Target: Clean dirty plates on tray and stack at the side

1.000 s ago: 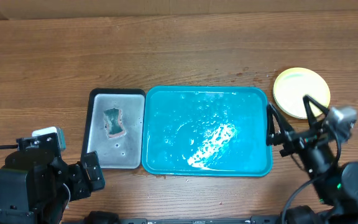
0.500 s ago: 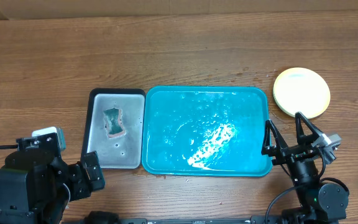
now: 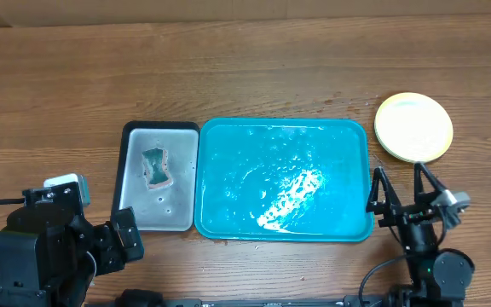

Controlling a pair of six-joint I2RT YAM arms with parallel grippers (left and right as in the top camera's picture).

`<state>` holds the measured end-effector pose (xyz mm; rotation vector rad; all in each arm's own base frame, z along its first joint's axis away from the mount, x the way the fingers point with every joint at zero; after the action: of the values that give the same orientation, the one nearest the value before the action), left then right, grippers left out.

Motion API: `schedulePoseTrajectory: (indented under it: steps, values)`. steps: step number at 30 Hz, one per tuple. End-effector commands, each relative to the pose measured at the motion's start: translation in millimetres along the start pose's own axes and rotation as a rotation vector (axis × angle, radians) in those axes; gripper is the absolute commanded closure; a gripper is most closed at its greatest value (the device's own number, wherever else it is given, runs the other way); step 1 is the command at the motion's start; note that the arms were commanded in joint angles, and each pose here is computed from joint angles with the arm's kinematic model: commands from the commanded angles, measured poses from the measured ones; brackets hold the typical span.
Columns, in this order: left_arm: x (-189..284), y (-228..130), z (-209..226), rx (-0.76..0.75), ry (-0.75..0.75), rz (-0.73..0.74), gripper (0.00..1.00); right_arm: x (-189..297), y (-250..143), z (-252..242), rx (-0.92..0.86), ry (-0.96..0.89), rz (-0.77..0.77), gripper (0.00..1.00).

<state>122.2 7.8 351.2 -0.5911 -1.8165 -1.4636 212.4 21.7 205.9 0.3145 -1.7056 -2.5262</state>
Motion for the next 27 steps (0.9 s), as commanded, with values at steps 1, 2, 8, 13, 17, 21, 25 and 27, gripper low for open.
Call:
schedulePoseTrajectory:
  steps: [1, 2, 8, 13, 17, 21, 25, 27]
  values:
    - [2, 1, -2, 0.011, -0.011, -0.004, 0.00, 0, -9, -10, -0.013, -0.060, 0.021, 0.00]
    - [2, 1, -2, 0.011, -0.011, -0.004, 0.00, 1, -12, -13, -0.016, -0.080, 0.032, 0.00]
    - [2, 1, -2, 0.011, -0.011, -0.004, 0.00, 3, -27, -23, 0.004, -0.136, 0.100, 0.01]
    - [2, 1, -2, 0.011, -0.011, -0.004, 0.00, 3, -28, -23, 0.059, -0.130, 0.105, 0.00]
    - [2, 1, -2, 0.011, -0.011, -0.004, 0.01, 3, -28, -22, 0.229, -0.115, 0.118, 0.00]
    - [2, 1, -2, 0.011, -0.011, -0.004, 0.01, 3, -28, -23, 0.361, -0.115, 0.125, 0.00]
    - [2, 1, -2, 0.011, -0.011, -0.004, 0.00, 3, -27, -25, 0.397, -0.128, 0.126, 0.00]
    - [2, 1, -2, 0.011, -0.011, -0.004, 0.00, 3, -27, -26, 0.449, -0.131, 0.130, 0.00]
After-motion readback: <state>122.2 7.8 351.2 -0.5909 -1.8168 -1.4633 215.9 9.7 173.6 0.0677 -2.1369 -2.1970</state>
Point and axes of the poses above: each gripper's point midway between its finger pads, its own x axis back along the fingers, its own z axis along the line the jaws close on, y = z × x, the point moved 3 cm from there along x, back along the fingers, and after that the axes turned 2 degrees about x, right-handed, at the moved point
